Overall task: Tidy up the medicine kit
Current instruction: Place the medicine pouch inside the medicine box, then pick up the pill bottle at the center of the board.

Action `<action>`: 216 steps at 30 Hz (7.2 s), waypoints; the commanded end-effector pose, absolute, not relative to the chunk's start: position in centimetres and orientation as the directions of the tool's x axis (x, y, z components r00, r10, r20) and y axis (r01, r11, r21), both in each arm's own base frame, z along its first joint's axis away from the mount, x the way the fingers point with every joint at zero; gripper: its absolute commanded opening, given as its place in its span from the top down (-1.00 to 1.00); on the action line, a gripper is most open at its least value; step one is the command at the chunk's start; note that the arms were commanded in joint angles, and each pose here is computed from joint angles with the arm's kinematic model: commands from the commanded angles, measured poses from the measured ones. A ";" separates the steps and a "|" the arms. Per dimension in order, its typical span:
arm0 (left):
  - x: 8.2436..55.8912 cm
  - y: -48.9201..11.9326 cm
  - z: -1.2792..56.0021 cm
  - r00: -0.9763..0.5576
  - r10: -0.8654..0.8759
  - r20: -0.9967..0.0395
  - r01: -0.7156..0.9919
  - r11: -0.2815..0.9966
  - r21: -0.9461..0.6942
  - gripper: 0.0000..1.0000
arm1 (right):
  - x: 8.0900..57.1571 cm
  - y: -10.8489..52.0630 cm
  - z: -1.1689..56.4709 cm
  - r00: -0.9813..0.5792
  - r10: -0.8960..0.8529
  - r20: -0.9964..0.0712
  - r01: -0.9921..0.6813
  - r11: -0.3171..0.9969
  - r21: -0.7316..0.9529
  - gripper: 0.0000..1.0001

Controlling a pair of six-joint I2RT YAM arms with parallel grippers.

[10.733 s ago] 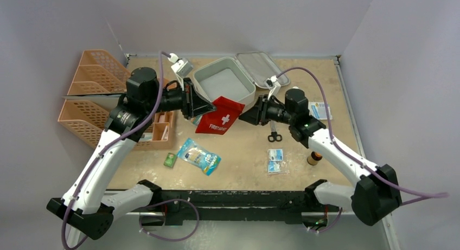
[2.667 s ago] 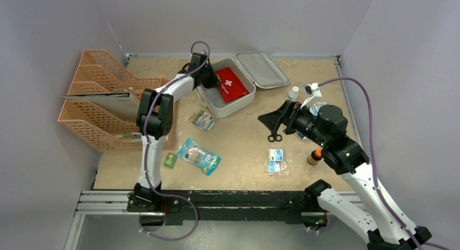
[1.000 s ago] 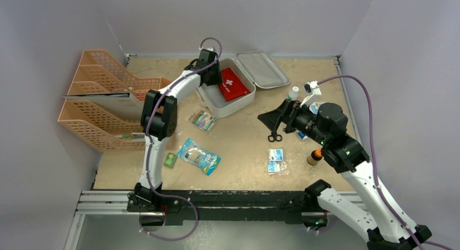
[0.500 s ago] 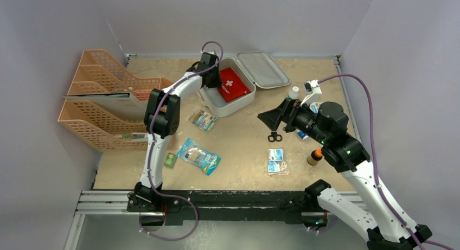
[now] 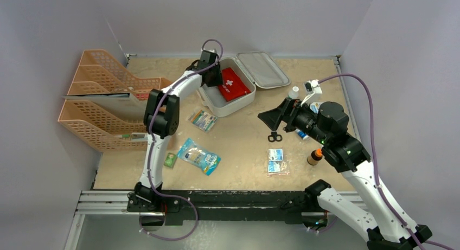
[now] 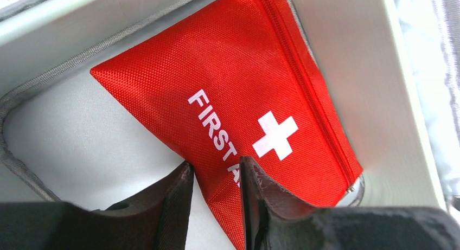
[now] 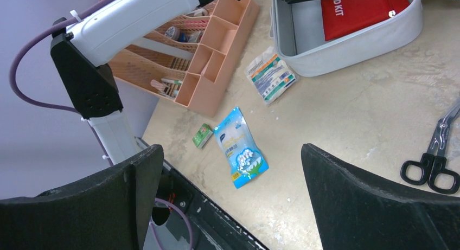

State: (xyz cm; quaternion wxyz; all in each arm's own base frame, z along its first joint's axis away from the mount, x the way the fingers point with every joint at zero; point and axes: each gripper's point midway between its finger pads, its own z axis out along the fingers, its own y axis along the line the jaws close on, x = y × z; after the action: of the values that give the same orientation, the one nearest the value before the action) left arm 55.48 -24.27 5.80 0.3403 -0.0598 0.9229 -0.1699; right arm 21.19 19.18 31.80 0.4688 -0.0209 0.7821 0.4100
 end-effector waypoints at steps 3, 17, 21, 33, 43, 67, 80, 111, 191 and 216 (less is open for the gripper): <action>56.2 -24.7 17.1 -0.638 -0.223 -0.737 0.124 0.915 -0.384 0.25 | 21.2 18.8 33.7 -0.512 0.369 -0.775 -0.445 0.658 0.607 -0.98; 56.2 -24.9 12.5 -0.676 -0.172 -0.717 0.144 0.923 -0.357 0.56 | 20.6 18.4 33.5 -0.523 0.385 -0.760 -0.423 0.657 0.624 -0.98; 56.2 -24.9 10.0 -0.696 -0.151 -0.702 0.143 0.929 -0.341 0.58 | 20.7 18.5 33.5 -0.528 0.379 -0.760 -0.422 0.659 0.623 -0.98; 56.7 -26.0 7.6 -0.704 -0.136 -0.697 0.181 0.915 -0.362 0.59 | 21.4 18.5 33.1 -0.534 0.375 -0.757 -0.402 0.675 0.618 -0.98; 54.3 -27.5 20.8 -0.603 -0.134 -0.787 0.361 0.833 -0.419 0.39 | 22.6 18.1 30.1 -0.588 0.352 -0.728 -0.301 0.740 0.601 -0.98; 28.6 -17.4 23.1 -0.608 0.061 -0.791 0.473 0.829 -0.299 -0.56 | 38.2 8.8 24.7 -0.490 -0.059 -0.870 0.166 0.973 -0.160 -0.73; 26.2 -15.3 22.6 -0.548 0.077 -0.833 0.472 0.850 -0.232 -0.61 | 45.3 4.8 17.5 -0.683 0.029 -0.730 0.196 0.970 -0.145 -0.42; 26.0 -15.3 22.2 -0.562 0.105 -0.821 0.486 0.845 -0.225 -0.54 | 49.4 2.9 11.6 -0.747 0.075 -0.660 0.193 0.975 -0.107 -0.05; 25.3 -30.9 28.0 -0.630 0.249 -0.735 0.776 0.233 -0.586 0.47 | 25.8 26.4 29.9 -0.851 0.076 -0.519 -0.481 0.282 0.830 0.56; 42.8 -25.9 19.6 -0.689 0.003 -0.724 0.284 0.921 -0.267 0.72 | 26.3 16.5 31.4 -0.604 0.320 -0.730 -0.294 0.762 0.577 -0.98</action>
State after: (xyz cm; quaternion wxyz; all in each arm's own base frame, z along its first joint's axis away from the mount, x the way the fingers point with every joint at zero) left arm 37.09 -28.43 19.46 0.3204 0.1613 0.8877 -0.2887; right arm 26.45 18.28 31.30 0.4213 0.0090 0.8177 0.3920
